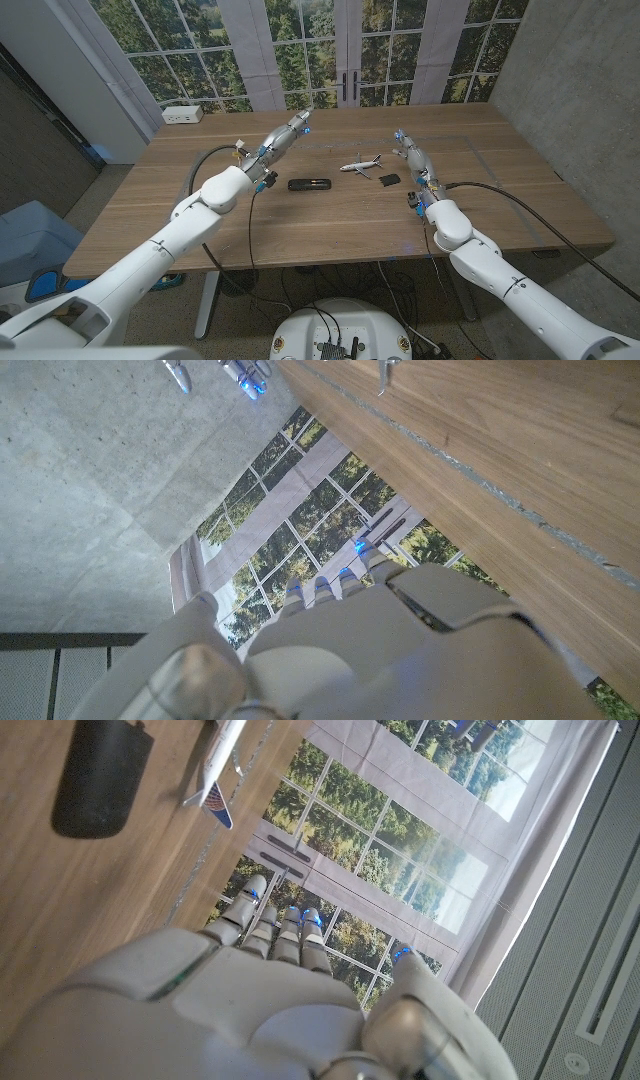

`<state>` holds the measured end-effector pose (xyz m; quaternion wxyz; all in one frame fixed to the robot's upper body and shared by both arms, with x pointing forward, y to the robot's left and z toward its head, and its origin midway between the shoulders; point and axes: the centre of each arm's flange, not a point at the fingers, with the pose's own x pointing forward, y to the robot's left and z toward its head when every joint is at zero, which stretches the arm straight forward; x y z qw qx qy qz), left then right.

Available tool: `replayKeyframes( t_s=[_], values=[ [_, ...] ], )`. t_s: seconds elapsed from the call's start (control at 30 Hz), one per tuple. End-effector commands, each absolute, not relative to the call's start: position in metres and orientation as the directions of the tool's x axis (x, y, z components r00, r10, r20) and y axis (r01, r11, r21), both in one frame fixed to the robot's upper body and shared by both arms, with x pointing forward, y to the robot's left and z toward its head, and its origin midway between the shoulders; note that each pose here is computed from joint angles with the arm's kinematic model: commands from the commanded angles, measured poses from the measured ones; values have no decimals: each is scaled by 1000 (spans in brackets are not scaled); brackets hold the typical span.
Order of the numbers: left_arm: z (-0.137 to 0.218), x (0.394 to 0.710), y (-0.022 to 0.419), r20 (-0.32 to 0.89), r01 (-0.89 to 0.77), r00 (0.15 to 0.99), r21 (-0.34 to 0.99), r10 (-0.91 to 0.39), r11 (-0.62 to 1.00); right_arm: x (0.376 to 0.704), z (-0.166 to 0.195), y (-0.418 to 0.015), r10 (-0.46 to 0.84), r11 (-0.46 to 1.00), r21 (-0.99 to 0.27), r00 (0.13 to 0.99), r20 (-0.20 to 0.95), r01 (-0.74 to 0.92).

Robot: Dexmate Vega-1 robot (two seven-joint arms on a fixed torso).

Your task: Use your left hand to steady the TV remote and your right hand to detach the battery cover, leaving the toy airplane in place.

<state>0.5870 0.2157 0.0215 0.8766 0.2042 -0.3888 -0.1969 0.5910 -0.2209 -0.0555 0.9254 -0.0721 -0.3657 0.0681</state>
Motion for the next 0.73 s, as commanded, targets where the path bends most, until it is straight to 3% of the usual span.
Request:
replayKeyframes(
  t_s=[0.03, 0.73],
  values=[
    [17, 593, 228, 713, 308, 542, 324, -445, 894, 589, -55, -226, 151, 985, -56, 640, 753, -165],
    [-2, 592, 254, 728, 327, 548, 266, -411, 907, 556, -51, -237, 31, 994, 35, 579, 815, -102]
  ],
)
